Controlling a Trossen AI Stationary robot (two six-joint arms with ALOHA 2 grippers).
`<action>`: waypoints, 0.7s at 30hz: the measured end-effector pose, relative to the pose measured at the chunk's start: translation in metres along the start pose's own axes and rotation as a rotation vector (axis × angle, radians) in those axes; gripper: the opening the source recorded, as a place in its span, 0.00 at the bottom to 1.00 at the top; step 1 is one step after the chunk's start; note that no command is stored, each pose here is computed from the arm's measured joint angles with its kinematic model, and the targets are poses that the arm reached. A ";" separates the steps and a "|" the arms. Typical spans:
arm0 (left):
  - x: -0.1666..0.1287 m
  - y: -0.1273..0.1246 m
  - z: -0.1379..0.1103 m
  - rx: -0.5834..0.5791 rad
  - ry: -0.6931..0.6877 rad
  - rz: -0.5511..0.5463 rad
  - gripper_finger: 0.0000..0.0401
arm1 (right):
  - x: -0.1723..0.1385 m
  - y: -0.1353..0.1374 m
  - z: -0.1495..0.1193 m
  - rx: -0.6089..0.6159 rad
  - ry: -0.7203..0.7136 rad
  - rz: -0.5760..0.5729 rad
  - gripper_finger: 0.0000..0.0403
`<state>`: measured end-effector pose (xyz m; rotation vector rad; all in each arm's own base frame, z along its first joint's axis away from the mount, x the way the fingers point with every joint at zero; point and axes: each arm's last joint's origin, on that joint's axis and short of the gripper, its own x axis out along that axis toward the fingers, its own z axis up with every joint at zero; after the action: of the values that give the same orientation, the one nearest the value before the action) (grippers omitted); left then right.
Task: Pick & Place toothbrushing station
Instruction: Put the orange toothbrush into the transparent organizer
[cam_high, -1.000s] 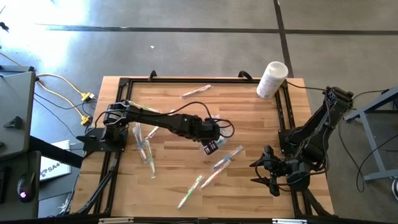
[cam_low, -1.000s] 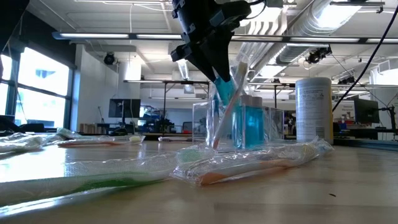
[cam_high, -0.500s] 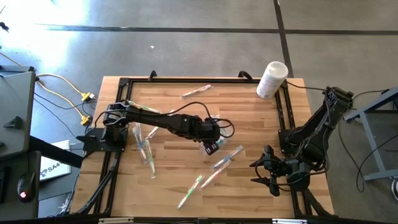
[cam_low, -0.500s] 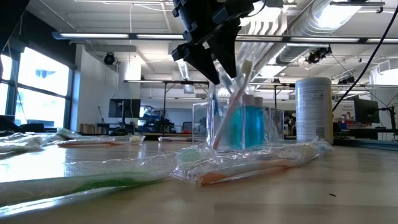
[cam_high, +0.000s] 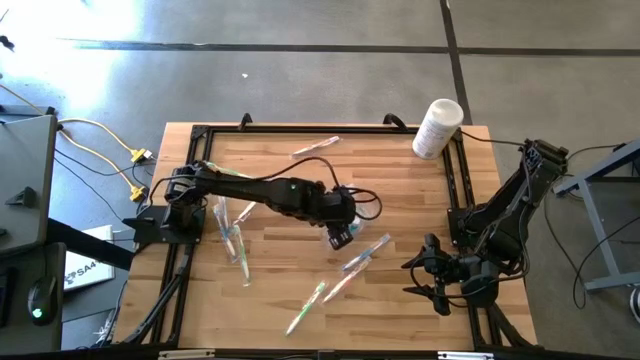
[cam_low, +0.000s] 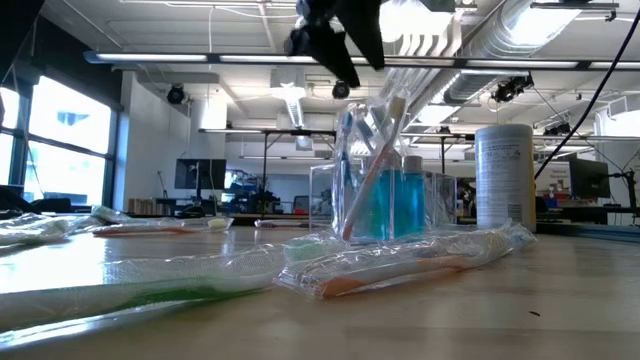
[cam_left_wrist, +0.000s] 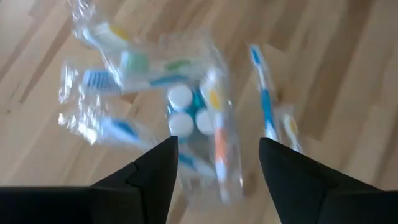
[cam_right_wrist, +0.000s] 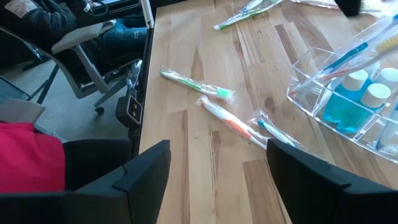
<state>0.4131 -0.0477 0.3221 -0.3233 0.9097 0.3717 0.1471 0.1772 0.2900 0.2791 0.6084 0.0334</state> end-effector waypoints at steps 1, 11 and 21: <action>-0.009 -0.003 0.000 0.011 0.017 -0.005 0.54 | 0.000 0.000 0.000 -0.001 0.001 0.000 0.64; -0.079 -0.022 -0.043 0.006 0.342 0.127 0.55 | -0.003 0.002 -0.004 -0.022 0.014 0.007 0.64; -0.042 -0.016 -0.076 0.202 0.414 0.297 0.55 | -0.003 0.002 -0.005 -0.032 0.001 -0.008 0.64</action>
<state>0.3440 -0.1016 0.3141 -0.0758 1.3985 0.4910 0.1418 0.1804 0.2882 0.2459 0.6092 0.0354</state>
